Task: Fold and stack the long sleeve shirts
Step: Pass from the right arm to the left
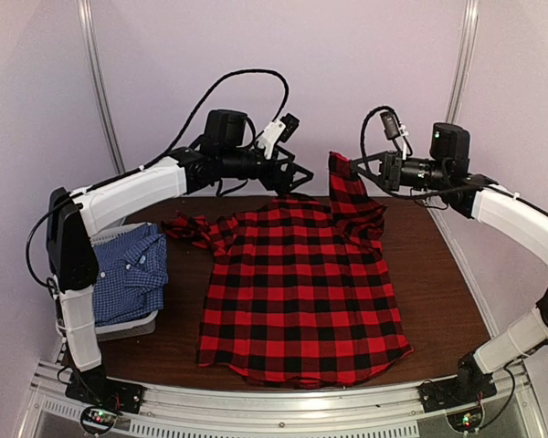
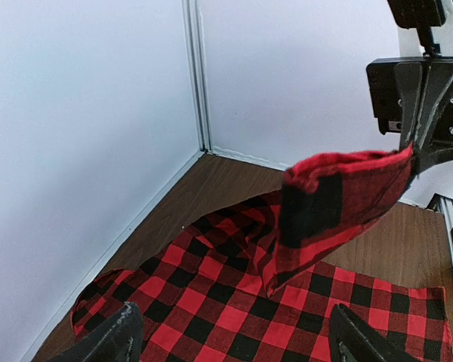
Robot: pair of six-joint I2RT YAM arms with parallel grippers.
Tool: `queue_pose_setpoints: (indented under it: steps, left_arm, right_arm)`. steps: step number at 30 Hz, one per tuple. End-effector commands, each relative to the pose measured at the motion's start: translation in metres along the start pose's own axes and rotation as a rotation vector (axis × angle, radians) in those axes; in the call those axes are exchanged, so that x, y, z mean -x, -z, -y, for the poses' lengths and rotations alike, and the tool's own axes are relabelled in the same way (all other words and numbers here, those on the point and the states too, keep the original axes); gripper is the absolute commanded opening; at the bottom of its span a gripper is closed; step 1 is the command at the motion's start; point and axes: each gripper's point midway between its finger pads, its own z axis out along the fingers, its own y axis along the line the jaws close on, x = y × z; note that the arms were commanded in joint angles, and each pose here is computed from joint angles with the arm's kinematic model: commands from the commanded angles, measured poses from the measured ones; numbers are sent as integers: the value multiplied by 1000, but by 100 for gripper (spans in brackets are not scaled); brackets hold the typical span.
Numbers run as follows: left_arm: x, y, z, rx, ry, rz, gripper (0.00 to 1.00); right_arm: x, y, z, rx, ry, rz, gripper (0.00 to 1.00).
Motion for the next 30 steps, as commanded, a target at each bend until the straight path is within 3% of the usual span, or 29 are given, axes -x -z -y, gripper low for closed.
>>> queue_pose_setpoints:
  steps: [1,7,22,30]
  left_arm:
    - [12,-8,30,-85,-174,56,86]
    - [0,-11,52,-181,-250,52,87]
    - [-29,-31,80,-289,-222,-34,86]
    - [-31,-37,83,-310,-168,-42,74]
  right_arm:
    - [-26,-13,-12,60,16,-87,0]
    - [-51,-21,-24,91,22,-165,0]
    - [-72,-24,-25,82,15,-227,0]
    - [-78,-26,-19,63,-2,-246,0]
